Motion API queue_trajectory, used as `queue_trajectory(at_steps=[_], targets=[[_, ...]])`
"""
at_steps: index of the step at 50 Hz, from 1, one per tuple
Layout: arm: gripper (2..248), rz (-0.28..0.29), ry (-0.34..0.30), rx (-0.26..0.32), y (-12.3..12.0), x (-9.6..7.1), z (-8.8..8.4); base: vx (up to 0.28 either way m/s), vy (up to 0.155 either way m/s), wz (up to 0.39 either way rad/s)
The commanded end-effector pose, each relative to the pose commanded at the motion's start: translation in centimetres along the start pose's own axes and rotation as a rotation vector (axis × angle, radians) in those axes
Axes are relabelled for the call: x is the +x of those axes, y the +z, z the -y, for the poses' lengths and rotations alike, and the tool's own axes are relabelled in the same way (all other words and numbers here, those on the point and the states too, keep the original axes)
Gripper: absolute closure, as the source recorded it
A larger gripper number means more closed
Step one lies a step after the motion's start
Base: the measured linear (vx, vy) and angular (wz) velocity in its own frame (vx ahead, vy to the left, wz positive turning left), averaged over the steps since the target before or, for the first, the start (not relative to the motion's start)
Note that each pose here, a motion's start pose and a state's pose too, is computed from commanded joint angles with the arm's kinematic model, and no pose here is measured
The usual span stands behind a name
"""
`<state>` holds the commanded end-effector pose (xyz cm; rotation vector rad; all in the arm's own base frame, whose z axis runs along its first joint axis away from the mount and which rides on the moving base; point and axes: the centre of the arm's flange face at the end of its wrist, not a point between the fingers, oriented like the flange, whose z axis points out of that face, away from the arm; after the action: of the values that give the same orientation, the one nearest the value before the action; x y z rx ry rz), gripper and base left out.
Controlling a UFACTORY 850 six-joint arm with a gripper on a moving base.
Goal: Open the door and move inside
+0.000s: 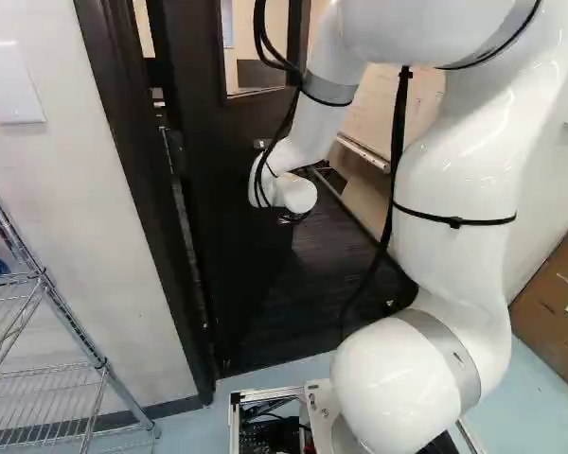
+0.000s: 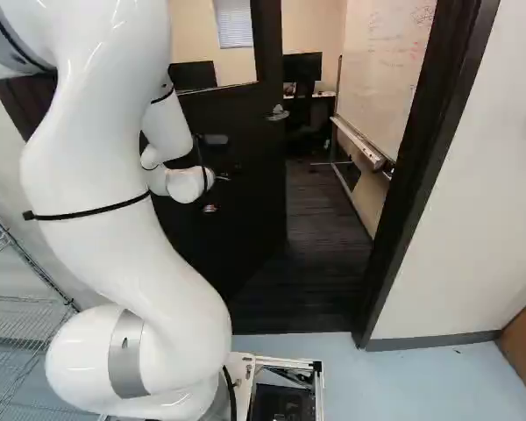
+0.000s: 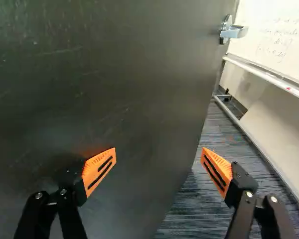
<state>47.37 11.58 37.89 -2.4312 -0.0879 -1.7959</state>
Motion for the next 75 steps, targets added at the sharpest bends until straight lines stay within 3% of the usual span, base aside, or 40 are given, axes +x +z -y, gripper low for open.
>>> queue_trajectory(at_steps=[75], targets=[[3,-0.018,-0.106,0.167,3.6,0.5,4.5,0.000,0.000,0.000]])
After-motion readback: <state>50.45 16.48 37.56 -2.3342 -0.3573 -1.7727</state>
